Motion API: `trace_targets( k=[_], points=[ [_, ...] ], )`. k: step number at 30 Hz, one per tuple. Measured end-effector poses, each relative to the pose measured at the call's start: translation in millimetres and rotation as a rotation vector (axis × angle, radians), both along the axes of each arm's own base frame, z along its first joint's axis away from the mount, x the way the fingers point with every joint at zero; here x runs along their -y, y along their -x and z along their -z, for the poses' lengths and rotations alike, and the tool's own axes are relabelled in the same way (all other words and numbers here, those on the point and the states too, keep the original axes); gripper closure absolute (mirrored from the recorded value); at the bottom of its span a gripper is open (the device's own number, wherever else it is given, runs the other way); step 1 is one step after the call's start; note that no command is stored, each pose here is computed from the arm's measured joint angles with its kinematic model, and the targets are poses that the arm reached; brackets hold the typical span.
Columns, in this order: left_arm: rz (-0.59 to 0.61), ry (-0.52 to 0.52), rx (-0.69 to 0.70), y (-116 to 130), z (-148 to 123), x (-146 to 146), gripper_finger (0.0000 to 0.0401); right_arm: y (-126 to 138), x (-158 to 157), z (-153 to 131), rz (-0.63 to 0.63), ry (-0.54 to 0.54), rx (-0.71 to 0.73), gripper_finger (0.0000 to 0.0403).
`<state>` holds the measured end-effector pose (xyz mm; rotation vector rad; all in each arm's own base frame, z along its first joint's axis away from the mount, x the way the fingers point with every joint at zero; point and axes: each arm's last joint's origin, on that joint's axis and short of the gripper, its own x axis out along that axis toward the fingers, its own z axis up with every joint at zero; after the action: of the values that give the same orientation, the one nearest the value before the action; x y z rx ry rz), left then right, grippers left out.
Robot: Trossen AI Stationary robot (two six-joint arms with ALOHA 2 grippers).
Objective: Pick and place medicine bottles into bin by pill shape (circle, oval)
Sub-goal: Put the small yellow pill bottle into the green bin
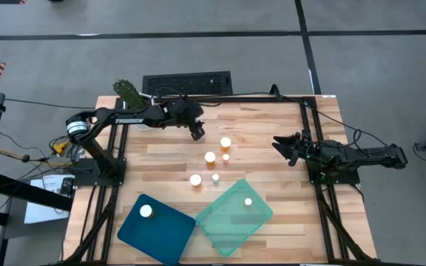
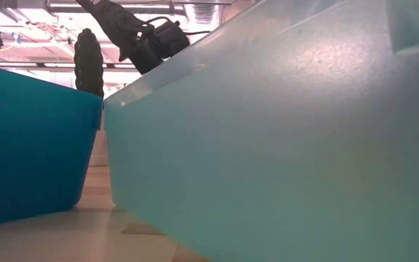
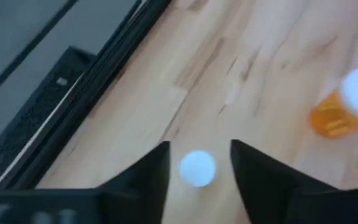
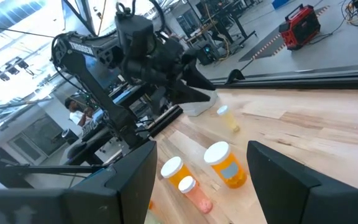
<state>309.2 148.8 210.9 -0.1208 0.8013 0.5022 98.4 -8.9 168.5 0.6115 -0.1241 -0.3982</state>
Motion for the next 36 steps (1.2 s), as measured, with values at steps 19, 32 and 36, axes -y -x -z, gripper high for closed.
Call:
trace_targets(
  k=[19,32,36],
  points=[
    [-0.002,-0.012,-0.099,-14,39,-2,0.0099,0,0,0,-0.001,0.0,-0.001,0.0143],
    [0.26,0.087,-0.102,-13,38,9,0.0099,0,0,0,-0.001,0.001,-0.004,0.0143],
    [0.32,0.028,-0.166,-11,39,9,0.0099,0,0,0,-0.001,0.001,-0.005,0.0143]
  ],
)
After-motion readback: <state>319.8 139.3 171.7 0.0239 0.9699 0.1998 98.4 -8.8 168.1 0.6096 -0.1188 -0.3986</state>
